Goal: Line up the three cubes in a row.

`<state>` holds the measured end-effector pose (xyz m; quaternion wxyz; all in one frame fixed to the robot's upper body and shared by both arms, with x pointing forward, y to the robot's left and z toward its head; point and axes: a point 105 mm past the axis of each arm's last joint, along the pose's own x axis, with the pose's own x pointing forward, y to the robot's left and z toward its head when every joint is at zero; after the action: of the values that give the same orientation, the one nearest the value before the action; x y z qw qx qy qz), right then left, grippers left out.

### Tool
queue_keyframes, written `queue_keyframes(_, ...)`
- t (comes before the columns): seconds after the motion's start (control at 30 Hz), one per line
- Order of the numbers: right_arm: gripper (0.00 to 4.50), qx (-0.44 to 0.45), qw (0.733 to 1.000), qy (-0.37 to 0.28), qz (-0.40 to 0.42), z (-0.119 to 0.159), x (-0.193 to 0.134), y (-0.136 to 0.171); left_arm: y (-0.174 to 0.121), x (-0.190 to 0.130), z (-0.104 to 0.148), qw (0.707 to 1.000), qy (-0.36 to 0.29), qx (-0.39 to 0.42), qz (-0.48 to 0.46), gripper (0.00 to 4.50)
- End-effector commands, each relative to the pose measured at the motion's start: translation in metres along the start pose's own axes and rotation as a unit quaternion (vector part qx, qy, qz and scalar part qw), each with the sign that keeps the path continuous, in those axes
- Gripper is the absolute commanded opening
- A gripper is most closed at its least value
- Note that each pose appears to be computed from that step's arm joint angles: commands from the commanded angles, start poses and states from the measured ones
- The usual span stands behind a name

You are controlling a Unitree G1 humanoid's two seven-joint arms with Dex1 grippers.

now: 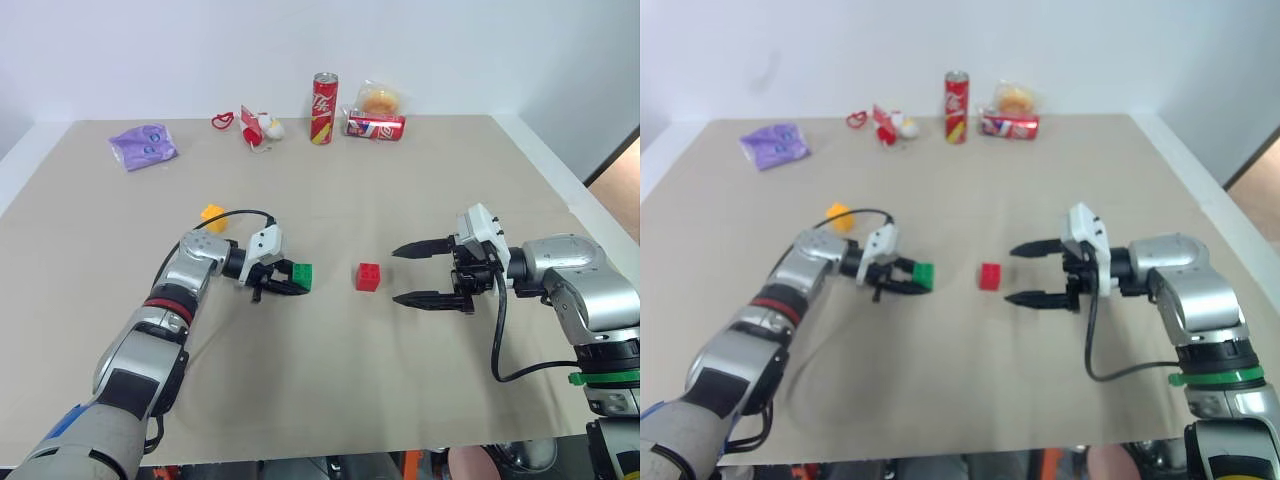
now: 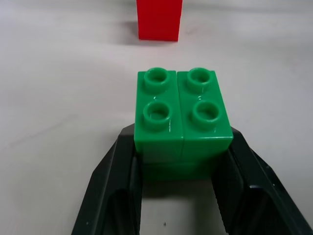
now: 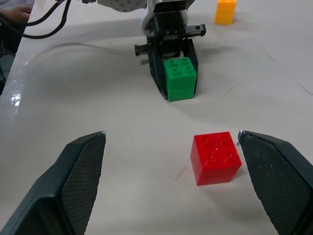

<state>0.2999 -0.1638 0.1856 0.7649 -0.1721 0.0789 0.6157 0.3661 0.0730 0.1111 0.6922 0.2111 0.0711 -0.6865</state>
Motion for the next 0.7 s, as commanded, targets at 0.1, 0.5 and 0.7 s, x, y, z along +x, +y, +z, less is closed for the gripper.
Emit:
queue_keyframes(0.1,4.5,-0.028,0.999,-0.018,-0.01,0.017,-0.004,0.001,0.005,0.002,0.0,1.0,0.017,0.011,0.01,1.33)
queue_keyframes(0.5,4.5,-0.036,0.999,-0.021,-0.007,0.023,0.001,-0.004,0.013,0.023,0.019,0.999,-0.024,0.001,0.022,1.33)
queue_keyframes(0.7,4.5,-0.039,0.999,-0.022,-0.005,0.024,0.002,-0.006,0.008,0.025,0.016,1.0,-0.023,-0.001,0.006,1.33)
